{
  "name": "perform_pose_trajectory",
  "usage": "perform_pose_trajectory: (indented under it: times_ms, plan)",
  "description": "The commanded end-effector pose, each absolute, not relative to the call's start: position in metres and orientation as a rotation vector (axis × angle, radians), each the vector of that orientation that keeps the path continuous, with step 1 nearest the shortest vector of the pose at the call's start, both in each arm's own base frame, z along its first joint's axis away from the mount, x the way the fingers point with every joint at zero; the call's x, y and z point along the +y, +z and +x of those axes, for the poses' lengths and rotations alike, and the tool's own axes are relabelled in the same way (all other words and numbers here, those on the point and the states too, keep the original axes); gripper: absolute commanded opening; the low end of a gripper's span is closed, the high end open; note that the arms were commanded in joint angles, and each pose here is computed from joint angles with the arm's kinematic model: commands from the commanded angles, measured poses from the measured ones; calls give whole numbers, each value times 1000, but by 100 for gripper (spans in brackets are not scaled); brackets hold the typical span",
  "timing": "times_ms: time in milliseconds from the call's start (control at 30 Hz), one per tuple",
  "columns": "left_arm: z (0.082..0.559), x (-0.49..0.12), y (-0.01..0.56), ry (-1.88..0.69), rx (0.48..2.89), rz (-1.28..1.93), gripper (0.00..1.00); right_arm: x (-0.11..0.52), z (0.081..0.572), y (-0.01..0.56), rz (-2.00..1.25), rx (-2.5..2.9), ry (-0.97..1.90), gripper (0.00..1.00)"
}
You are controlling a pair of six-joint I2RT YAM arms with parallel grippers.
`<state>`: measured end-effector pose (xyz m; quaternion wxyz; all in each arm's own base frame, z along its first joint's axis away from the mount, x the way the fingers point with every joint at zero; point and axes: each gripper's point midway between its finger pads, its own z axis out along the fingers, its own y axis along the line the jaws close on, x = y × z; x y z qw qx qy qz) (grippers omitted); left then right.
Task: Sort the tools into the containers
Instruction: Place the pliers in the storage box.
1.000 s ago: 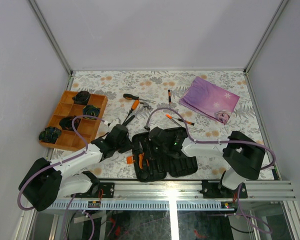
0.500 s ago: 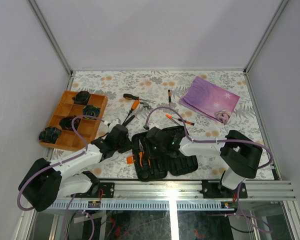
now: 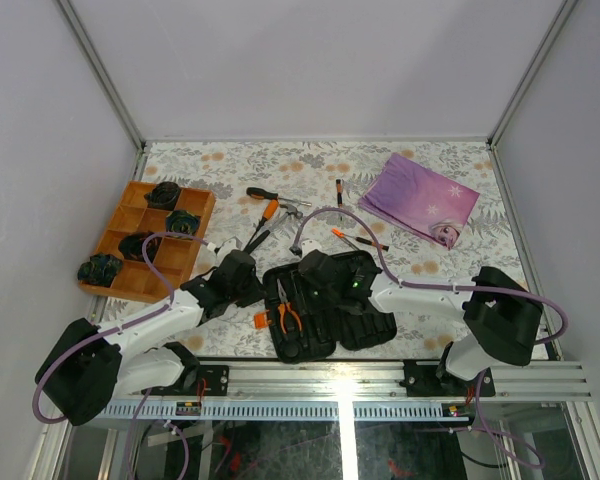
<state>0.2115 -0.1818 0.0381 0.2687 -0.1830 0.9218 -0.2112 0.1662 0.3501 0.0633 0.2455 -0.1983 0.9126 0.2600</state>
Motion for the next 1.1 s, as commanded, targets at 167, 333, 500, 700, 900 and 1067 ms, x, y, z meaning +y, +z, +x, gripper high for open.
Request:
perform_pose_trajectory:
  times_ms: [167,333,500,700,900,1067]
  plan:
    - [208,-181,35,-580,2486,-507,0,380,160,83,-608,2425,892,39]
    - [208,-182,36,-582,2485,-506,0,373,169,75,-562,2446,795,41]
    - [209,-183,35,-588,2487,-502,0,379,169,74,-584,2441,811,42]
    - [208,-183,35,-590,2486,-506,0,385,170,76,-604,2432,794,42]
    - [207,-182,34,-588,2489,-504,0,384,174,71,-614,2444,738,42]
    - [207,-184,34,-595,2490,-501,0,385,174,58,-635,2471,708,40]
